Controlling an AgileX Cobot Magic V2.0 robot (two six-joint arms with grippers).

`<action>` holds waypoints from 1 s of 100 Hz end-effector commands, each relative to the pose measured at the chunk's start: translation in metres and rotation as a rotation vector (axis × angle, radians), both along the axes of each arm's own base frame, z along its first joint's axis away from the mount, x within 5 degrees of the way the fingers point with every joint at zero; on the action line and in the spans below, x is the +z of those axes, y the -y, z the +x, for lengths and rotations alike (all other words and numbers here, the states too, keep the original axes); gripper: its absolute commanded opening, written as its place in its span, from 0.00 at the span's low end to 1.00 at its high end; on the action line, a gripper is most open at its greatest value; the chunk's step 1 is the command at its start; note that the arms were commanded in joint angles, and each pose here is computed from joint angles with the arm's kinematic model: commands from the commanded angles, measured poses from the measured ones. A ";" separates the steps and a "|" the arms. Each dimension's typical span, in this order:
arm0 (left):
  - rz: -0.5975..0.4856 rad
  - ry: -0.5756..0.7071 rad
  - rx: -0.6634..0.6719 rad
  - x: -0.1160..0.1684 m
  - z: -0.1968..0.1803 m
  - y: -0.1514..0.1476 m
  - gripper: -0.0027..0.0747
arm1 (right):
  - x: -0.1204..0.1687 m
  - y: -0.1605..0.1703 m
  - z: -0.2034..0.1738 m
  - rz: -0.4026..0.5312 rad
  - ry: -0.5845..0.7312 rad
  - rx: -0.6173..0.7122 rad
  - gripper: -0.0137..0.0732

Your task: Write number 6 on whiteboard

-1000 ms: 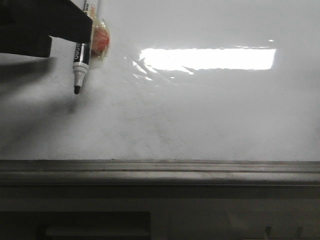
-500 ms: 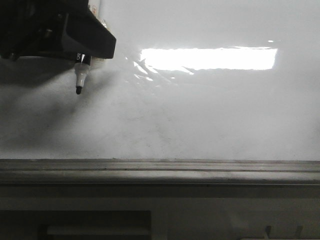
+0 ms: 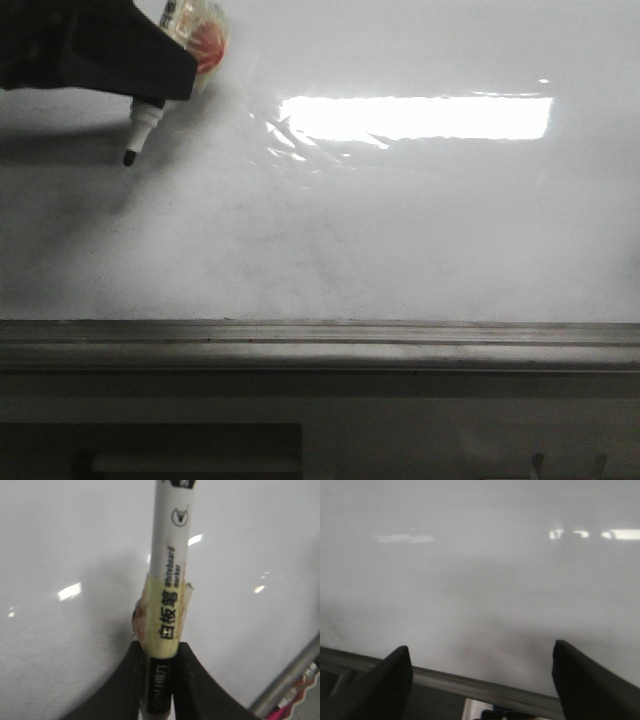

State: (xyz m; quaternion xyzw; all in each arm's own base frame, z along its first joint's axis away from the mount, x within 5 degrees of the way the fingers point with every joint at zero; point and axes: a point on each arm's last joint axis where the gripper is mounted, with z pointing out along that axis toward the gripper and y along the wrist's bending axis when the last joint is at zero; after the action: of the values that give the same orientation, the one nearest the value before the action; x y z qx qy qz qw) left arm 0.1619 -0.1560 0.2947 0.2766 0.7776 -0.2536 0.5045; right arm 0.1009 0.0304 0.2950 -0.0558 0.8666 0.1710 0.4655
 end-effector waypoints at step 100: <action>0.290 0.103 -0.444 0.023 -0.012 0.047 0.01 | 0.045 -0.103 0.100 0.219 -0.178 0.856 0.76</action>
State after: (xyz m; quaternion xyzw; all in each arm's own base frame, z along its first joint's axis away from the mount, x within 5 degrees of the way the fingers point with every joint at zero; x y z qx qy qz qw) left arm 0.1461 -0.2002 0.2972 0.5476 0.7111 -0.2210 0.3815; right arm 0.2015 0.1292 0.3270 -0.3369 0.7982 0.4222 0.2667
